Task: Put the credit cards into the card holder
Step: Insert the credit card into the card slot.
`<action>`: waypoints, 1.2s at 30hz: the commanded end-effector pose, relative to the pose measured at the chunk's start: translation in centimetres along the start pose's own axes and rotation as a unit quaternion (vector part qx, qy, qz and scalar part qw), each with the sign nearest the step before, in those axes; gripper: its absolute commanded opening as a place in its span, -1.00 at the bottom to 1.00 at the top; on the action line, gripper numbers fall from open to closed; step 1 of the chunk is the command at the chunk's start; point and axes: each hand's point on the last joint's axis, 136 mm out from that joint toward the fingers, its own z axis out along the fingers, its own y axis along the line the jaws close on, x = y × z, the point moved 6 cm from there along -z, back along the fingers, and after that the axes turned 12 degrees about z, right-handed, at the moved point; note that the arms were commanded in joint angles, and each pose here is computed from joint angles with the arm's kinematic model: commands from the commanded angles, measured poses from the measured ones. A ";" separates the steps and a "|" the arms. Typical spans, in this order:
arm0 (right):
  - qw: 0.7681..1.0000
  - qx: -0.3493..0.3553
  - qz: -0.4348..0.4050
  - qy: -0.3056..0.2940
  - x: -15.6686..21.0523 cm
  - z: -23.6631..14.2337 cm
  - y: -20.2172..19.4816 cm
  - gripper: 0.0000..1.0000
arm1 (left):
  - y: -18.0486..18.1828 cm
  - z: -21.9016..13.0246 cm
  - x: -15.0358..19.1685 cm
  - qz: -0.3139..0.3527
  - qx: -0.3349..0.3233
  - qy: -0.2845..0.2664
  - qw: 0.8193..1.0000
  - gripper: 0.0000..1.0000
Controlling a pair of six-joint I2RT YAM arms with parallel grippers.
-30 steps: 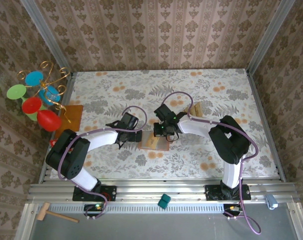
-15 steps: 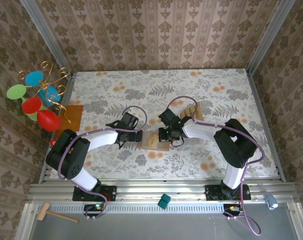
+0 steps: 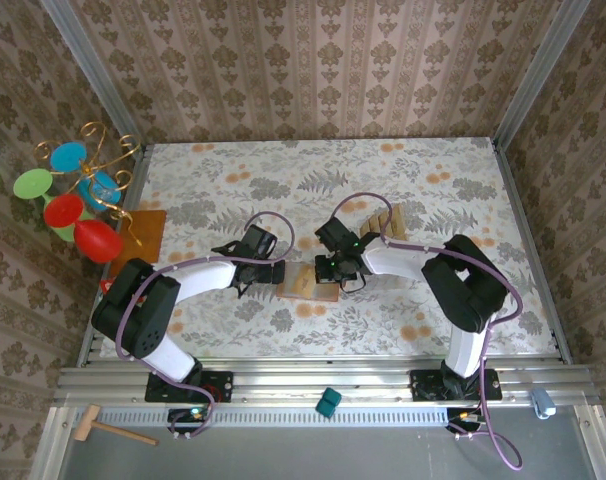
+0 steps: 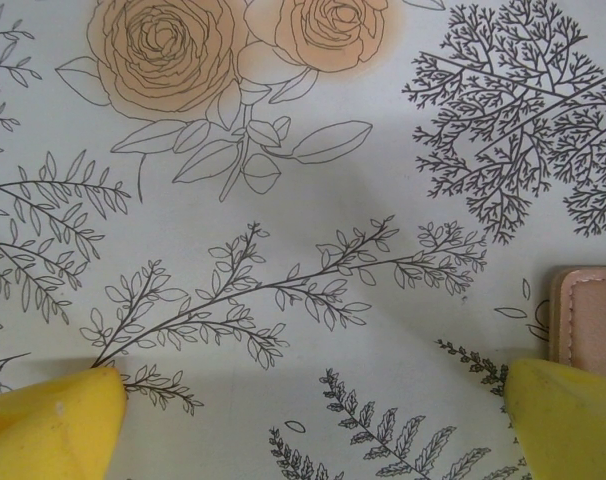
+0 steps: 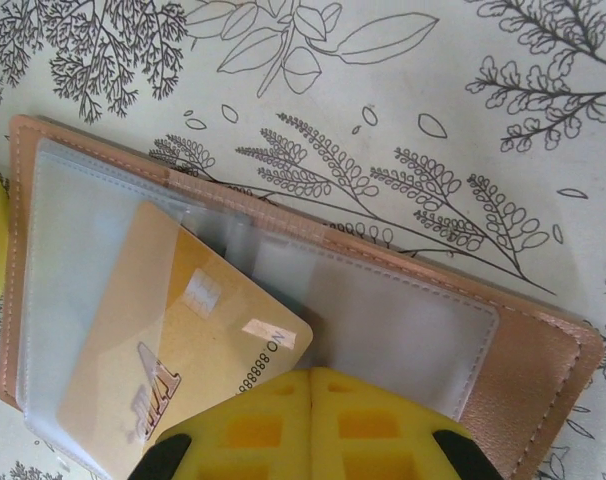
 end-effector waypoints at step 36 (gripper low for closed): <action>0.999 -0.048 0.006 0.013 -1.6 1.3 3.7 -1.00 | -0.4 0.7 0.8 0.003 0.005 0.013 1.000 0.97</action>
